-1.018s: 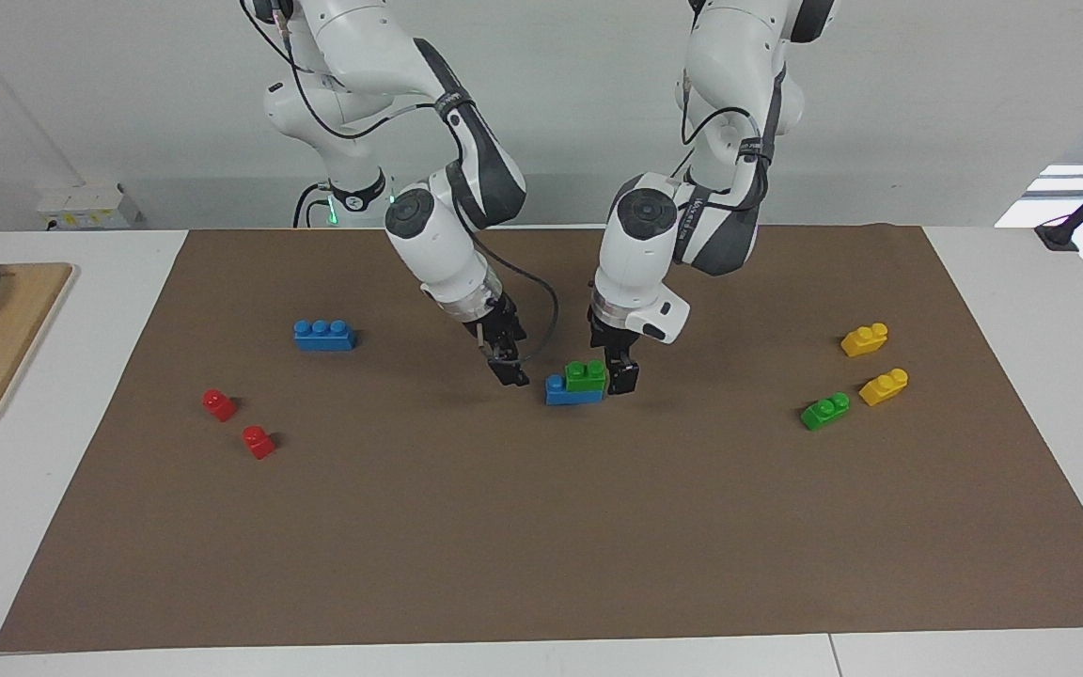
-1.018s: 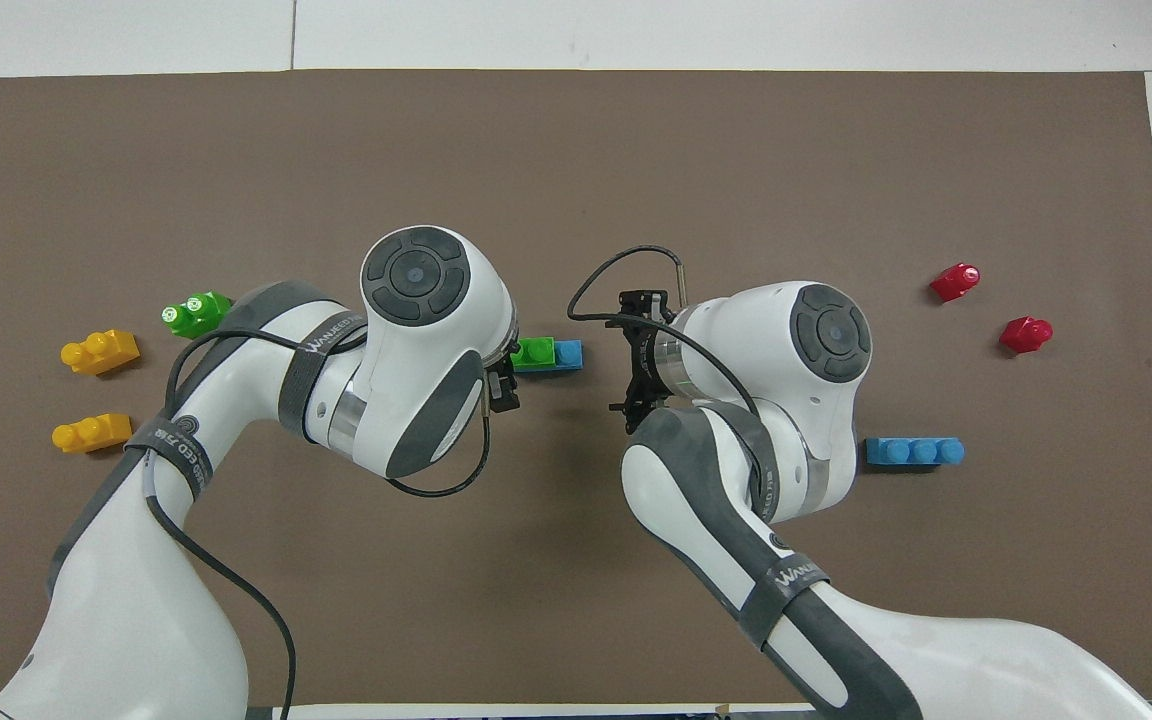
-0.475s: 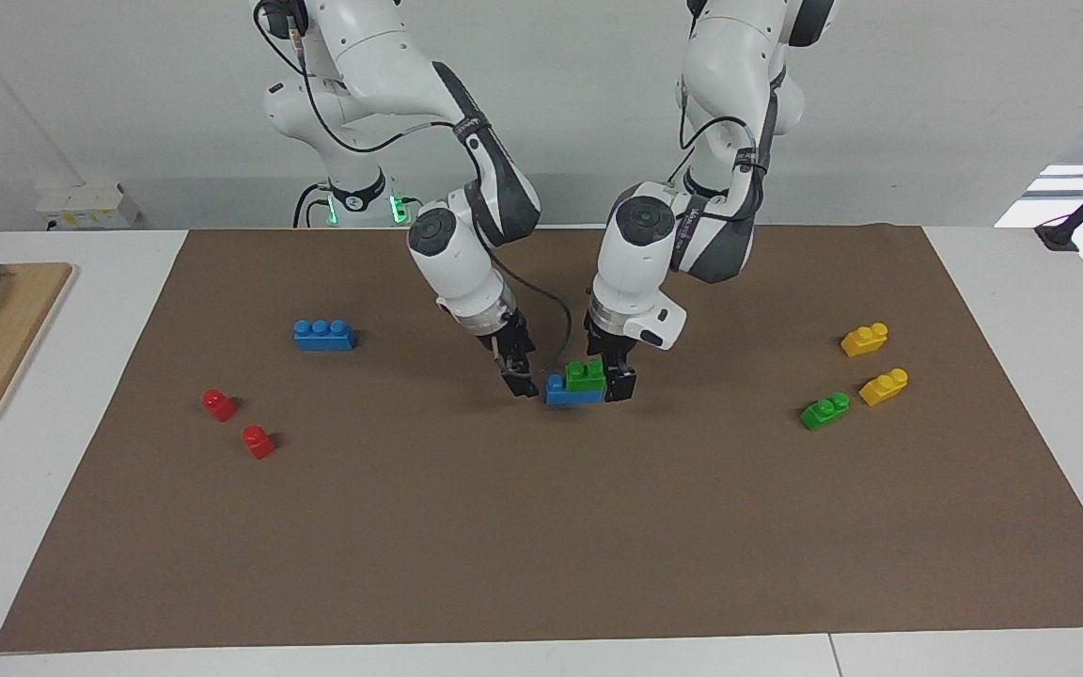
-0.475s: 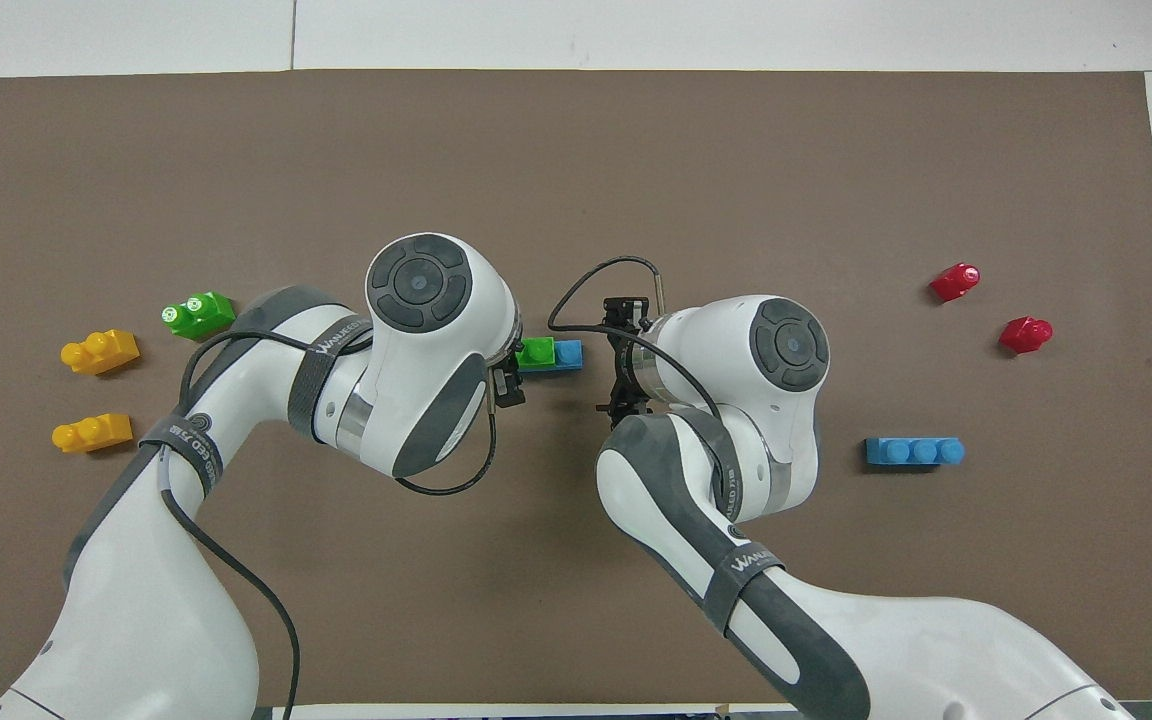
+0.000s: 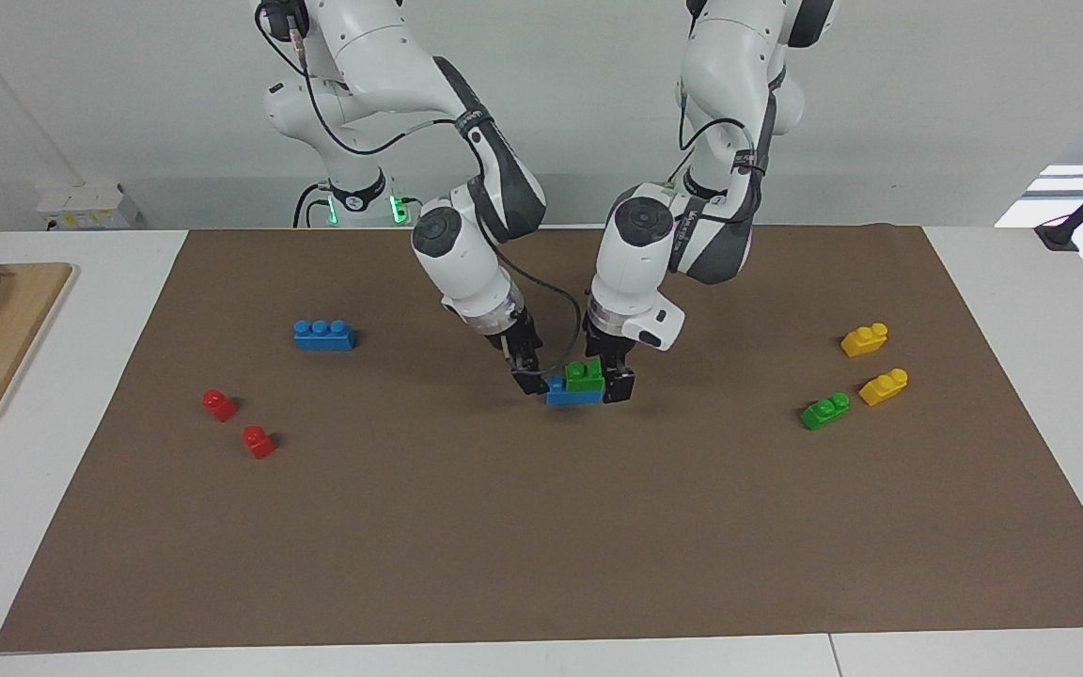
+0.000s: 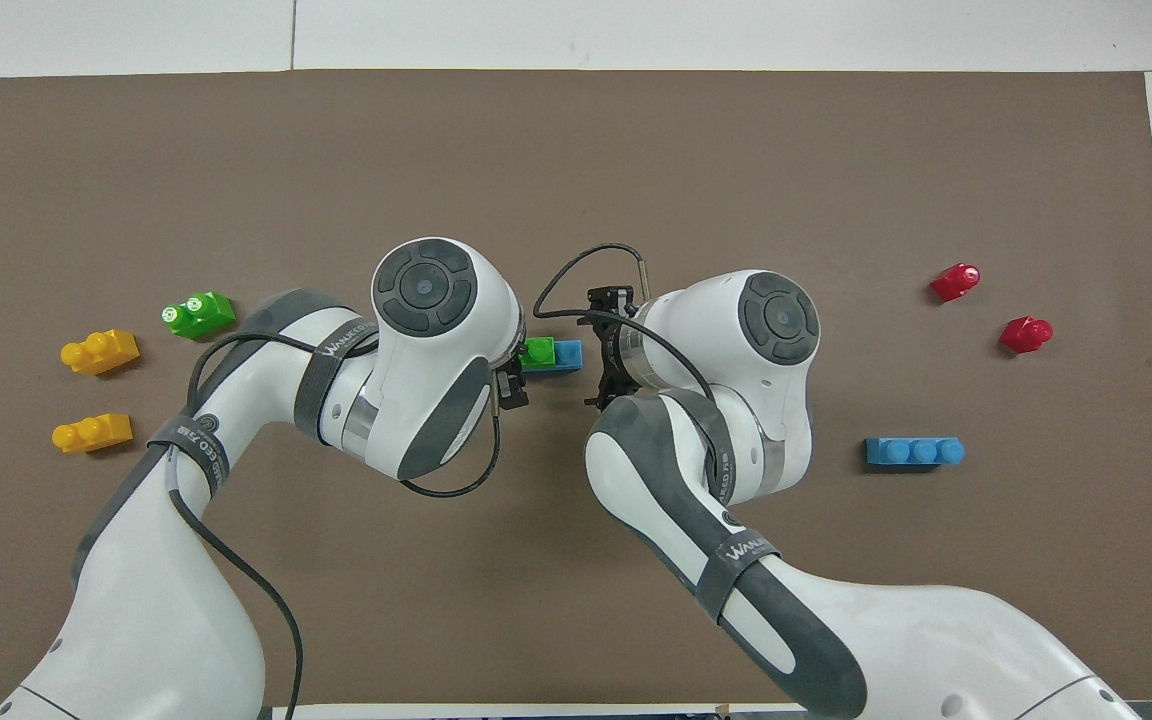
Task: Remove green block with left arm and hold with right
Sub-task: 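Grasp the green end with the left gripper while the right gripper grasps blue, then hold the joined bricks firmly with both grippers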
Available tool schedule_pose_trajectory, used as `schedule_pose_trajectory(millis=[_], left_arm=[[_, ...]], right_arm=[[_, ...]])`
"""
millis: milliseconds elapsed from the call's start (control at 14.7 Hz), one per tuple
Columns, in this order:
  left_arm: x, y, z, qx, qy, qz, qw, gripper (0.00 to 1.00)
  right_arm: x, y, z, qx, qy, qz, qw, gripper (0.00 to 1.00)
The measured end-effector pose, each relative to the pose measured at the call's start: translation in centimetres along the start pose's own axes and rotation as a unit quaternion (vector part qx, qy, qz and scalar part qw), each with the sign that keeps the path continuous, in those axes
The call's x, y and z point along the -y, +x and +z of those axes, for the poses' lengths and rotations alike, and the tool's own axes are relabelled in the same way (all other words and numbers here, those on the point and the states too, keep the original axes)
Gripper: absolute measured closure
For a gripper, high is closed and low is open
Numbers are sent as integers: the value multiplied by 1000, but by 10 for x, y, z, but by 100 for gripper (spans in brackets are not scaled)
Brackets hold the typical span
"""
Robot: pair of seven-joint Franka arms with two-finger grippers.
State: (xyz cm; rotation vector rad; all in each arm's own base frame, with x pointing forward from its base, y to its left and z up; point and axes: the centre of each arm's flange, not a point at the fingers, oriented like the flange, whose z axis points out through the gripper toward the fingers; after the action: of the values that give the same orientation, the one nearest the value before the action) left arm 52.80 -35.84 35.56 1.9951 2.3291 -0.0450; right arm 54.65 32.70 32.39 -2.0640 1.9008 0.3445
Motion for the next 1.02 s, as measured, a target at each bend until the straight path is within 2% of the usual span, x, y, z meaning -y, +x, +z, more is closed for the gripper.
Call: schedule_pose_trajectory(millis=[611, 1018], left_arm=[[8, -6, 4, 1, 0, 6, 1000, 0], [8, -6, 4, 1, -1, 6, 1000, 0]], right_arm=[[3, -8, 33, -5, -12, -8, 1000, 0], [6, -3, 41, -9, 0, -5, 1000, 0]])
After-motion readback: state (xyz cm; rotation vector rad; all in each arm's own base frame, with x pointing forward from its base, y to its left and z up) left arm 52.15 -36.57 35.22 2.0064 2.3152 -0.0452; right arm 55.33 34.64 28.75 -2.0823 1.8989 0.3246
